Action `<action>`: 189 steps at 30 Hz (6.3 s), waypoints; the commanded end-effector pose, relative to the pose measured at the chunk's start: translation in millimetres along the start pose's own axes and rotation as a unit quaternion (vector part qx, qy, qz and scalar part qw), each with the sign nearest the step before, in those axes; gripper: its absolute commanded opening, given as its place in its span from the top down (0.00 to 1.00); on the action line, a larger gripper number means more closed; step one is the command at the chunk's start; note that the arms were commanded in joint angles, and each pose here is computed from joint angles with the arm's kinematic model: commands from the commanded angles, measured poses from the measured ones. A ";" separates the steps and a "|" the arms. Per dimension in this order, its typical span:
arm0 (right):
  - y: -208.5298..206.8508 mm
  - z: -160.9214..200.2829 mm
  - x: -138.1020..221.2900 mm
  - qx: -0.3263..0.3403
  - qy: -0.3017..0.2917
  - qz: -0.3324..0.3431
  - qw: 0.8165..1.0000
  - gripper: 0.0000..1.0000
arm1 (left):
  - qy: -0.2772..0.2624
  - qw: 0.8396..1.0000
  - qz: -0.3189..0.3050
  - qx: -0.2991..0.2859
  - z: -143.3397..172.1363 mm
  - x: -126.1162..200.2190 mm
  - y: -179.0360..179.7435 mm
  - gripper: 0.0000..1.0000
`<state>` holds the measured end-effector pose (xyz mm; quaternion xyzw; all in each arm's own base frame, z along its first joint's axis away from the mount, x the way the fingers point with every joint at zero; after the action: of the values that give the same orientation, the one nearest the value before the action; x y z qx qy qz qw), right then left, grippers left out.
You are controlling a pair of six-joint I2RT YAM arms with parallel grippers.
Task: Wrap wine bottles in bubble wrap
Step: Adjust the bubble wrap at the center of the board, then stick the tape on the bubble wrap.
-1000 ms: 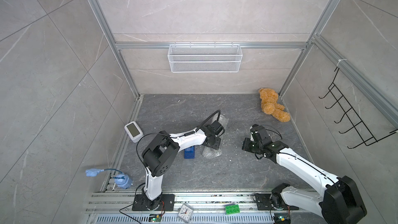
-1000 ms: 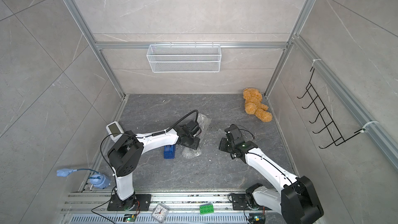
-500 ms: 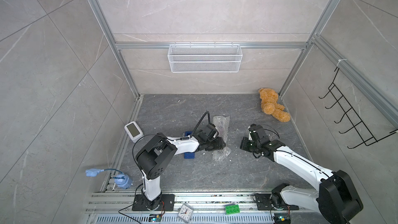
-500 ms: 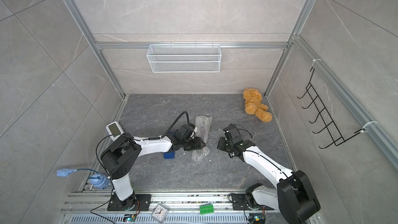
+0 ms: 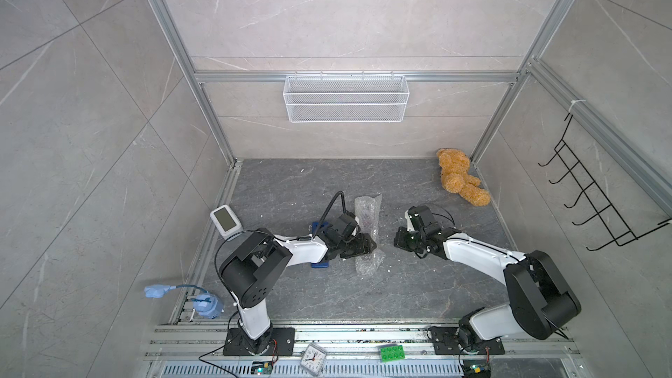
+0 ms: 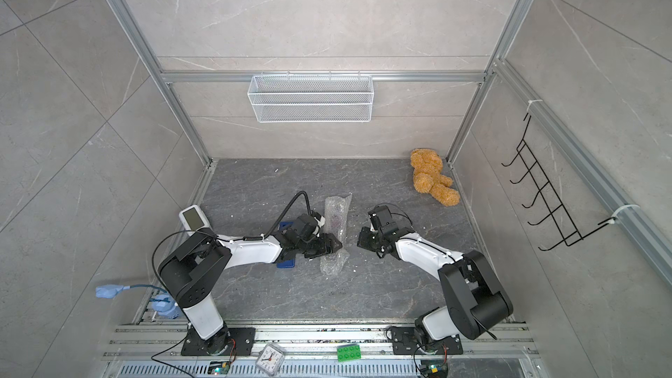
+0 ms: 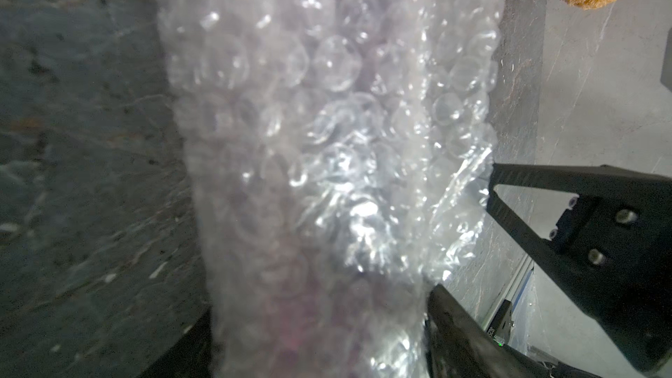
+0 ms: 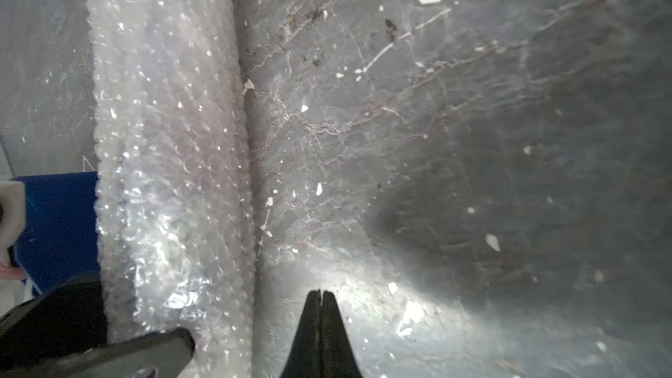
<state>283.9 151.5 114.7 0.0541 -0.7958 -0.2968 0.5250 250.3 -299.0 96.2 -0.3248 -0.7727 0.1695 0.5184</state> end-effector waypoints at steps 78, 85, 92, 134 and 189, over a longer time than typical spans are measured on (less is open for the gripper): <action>147.7 -8.8 -17.6 0.094 -0.009 -0.205 0.974 1.00 | 0.001 1.000 -0.018 0.020 26.9 38.0 47.9 0.39; 132.7 -5.9 -24.5 0.095 -0.030 -0.160 0.982 1.00 | 0.005 0.999 -0.021 0.026 31.5 37.3 51.8 0.41; 122.4 -1.4 -32.1 0.112 -0.036 -0.117 0.986 1.00 | 0.005 0.999 -0.021 0.028 32.9 37.5 52.6 0.41; 141.0 15.5 4.1 0.127 -0.093 -0.136 0.978 1.00 | 0.017 0.998 -0.040 0.042 44.6 36.5 63.0 0.42; 109.3 3.9 -0.3 0.045 -0.071 -0.125 0.989 0.25 | 0.020 0.998 -0.035 0.043 48.9 35.6 64.8 0.42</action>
<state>305.6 240.0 143.7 0.1383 -0.8220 -0.3405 0.4351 239.5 -244.8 97.8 -0.3318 -0.7869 0.2081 0.4768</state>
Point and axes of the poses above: each gripper's point midway between its finger pads, its own x axis back along the fingers, its own y axis along the line the jaws close on, z = x × y, the point moved 7 cm from there along x, back along the fingers, and after that the axes turned 11 degrees about -x, right-handed, at the moved point
